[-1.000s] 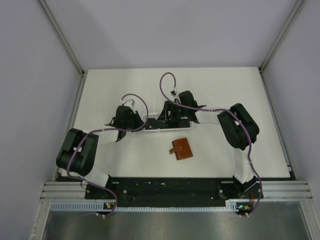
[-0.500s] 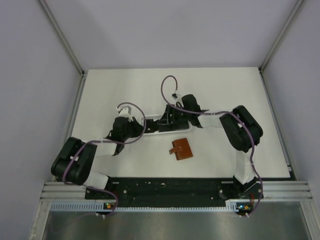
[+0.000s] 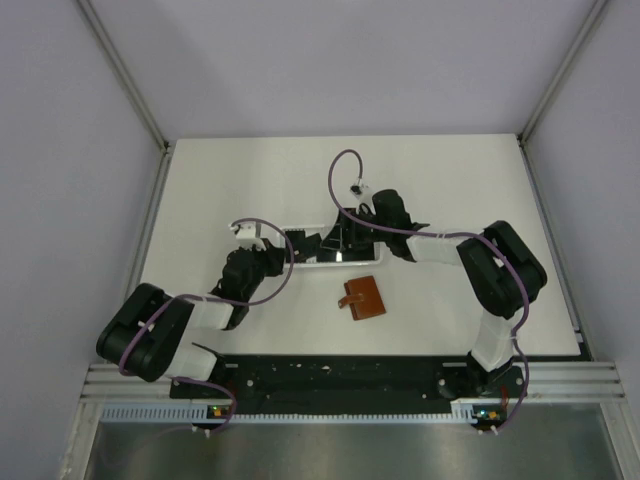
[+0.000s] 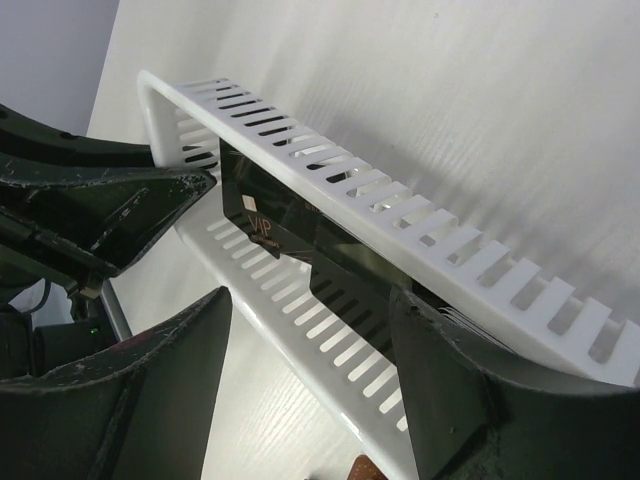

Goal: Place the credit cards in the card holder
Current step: Pick up the credit card from the storage box.

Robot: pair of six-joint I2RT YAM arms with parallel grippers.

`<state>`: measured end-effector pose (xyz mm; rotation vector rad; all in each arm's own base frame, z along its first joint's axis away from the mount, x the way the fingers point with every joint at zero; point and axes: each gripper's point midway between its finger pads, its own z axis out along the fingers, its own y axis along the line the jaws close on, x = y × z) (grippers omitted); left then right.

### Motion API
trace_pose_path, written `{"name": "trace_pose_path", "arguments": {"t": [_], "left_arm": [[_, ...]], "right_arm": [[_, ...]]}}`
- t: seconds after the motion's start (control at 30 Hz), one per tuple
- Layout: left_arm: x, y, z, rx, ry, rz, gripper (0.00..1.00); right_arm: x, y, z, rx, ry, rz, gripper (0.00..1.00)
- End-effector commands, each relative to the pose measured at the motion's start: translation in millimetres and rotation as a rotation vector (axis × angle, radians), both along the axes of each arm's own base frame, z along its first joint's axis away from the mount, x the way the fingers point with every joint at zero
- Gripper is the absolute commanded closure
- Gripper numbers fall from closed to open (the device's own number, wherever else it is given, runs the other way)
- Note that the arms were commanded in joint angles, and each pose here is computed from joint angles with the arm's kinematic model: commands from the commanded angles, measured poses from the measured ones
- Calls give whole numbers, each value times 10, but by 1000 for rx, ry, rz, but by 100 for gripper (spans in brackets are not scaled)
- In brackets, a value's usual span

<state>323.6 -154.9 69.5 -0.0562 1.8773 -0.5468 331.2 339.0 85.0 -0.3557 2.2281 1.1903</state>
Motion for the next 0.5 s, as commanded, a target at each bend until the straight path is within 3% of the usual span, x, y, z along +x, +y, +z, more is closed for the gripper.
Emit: {"name": "trace_pose_path", "arguments": {"t": [0.0, 0.47], "left_arm": [[84, -138, 471, -81, -173, -36, 100], [23, -307, 476, -103, -174, -134, 100]], "right_arm": [[96, 25, 175, 34, -89, 3, 35], [187, 107, 370, 52, -214, 19, 35]]}}
